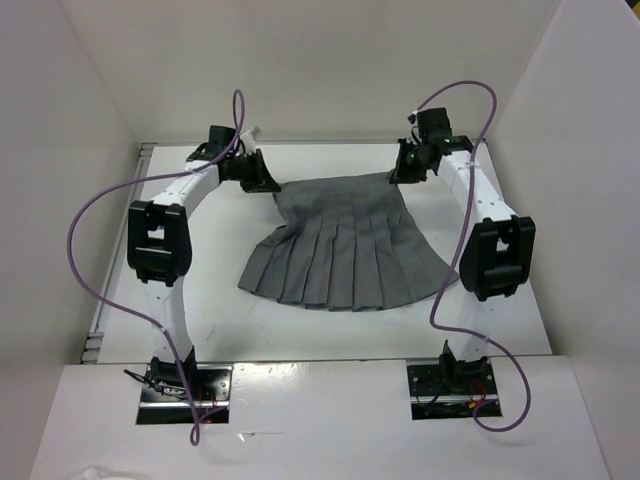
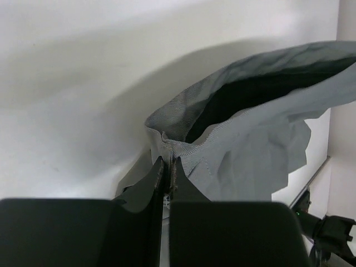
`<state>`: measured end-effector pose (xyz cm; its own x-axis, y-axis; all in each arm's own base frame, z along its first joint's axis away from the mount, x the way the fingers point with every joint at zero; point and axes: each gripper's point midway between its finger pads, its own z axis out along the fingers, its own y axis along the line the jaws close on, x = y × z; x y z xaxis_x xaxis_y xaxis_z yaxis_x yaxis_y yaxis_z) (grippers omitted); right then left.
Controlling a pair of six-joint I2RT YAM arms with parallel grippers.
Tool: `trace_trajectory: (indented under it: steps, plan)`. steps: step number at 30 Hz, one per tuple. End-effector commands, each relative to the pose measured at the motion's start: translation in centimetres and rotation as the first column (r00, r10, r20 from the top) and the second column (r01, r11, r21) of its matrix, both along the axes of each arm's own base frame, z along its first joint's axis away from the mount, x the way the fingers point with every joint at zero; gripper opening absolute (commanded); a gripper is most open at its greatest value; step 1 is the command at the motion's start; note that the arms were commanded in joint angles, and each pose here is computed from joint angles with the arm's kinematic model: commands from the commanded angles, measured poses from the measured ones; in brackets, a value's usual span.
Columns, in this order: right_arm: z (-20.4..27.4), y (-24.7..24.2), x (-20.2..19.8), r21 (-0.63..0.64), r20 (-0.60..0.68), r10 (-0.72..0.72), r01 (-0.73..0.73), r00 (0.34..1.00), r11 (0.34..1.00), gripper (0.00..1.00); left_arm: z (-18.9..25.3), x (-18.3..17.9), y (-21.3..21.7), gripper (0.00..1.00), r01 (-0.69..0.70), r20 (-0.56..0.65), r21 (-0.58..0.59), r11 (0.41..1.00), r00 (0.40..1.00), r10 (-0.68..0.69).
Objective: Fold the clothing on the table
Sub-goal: Fold the skirt
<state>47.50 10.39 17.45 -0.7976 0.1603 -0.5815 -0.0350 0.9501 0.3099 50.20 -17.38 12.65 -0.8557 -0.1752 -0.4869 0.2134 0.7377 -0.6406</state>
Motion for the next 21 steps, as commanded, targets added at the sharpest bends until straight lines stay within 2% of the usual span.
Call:
trace_trajectory:
  steps: [1,3,10,16,21]
  plan:
    - [5.1,-0.7,-3.0,0.012,0.078,-0.013,0.013,0.997,1.000,0.00,7.0,-1.0,1.1,0.00,-0.005,0.163,0.006,1.000,0.987,0.004]
    - [5.9,-0.7,-4.1,0.019,0.080,-0.008,0.006,0.997,1.000,0.00,7.4,-1.6,1.1,0.00,-0.005,0.168,0.006,1.000,0.986,0.004]
    - [4.3,-1.1,-8.7,0.015,-0.041,-0.022,0.023,0.999,1.000,0.00,10.3,-5.7,0.8,0.00,0.033,0.172,-0.035,0.999,0.985,-0.027]
    - [3.1,-1.1,-11.3,0.031,-0.109,-0.037,0.041,0.993,0.999,0.00,8.4,-10.9,-0.8,0.00,0.076,0.065,-0.020,0.997,0.995,-0.074]
    - [1.9,-2.2,-13.0,-0.003,-0.196,-0.139,0.141,0.971,0.990,0.00,6.2,-15.0,-1.4,0.00,0.080,-0.036,0.030,0.996,0.996,-0.079]
